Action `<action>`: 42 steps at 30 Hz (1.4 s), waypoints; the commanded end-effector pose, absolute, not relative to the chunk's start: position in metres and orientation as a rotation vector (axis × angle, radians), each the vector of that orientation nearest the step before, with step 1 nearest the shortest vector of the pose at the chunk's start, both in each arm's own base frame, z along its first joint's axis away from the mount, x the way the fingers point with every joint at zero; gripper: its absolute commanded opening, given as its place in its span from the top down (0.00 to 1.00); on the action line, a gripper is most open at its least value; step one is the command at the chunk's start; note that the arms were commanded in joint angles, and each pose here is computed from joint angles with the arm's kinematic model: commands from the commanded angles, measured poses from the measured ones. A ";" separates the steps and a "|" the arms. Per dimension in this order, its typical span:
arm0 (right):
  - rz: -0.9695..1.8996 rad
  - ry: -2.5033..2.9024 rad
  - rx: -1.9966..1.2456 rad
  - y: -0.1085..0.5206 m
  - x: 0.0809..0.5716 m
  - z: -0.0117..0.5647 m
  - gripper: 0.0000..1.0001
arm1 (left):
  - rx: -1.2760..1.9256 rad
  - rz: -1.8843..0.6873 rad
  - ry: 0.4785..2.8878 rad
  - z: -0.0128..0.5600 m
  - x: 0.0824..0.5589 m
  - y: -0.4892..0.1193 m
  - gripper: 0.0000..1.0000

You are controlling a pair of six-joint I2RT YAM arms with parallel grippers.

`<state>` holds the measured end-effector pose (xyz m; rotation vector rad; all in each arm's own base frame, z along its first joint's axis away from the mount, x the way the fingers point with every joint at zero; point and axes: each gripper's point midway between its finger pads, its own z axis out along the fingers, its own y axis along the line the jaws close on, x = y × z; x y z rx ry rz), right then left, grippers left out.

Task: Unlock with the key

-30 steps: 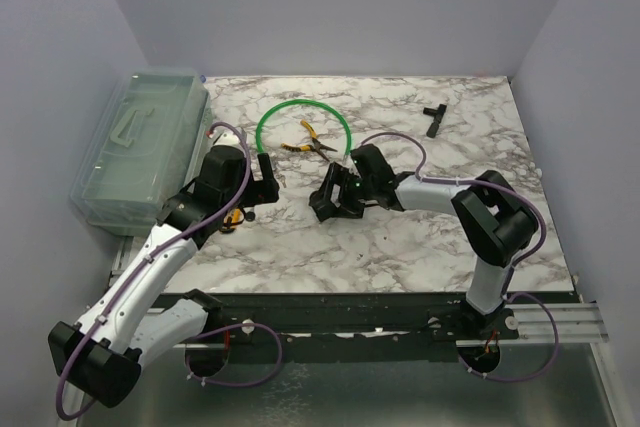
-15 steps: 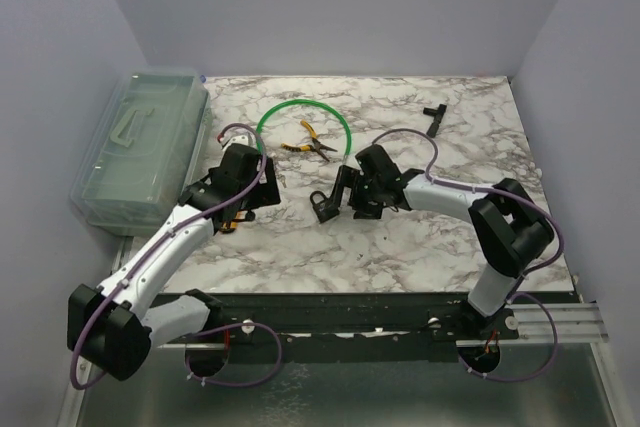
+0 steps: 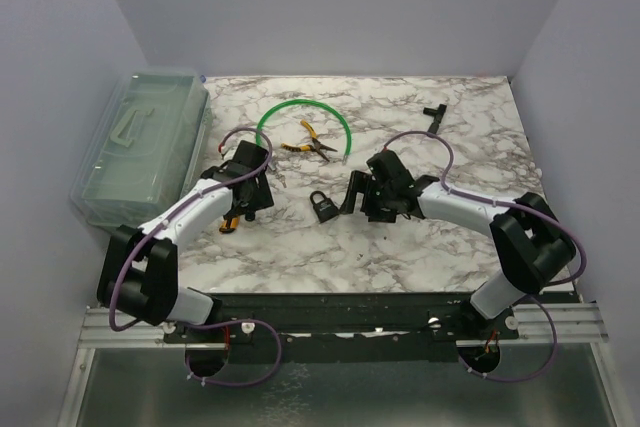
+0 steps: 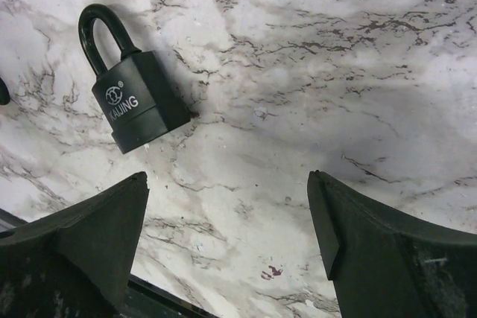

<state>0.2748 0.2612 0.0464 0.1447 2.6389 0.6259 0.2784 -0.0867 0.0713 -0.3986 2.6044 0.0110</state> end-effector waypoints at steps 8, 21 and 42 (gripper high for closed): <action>0.663 2.607 0.106 0.258 0.268 0.054 0.10 | -0.506 0.034 2.655 0.038 0.293 -0.085 0.37; 0.653 2.609 0.096 0.257 0.268 0.053 0.12 | -0.508 0.032 2.704 0.016 0.299 -0.083 0.50; 0.801 2.448 -0.062 0.274 0.276 0.087 0.16 | -0.509 -0.314 2.677 0.044 0.296 -0.122 0.81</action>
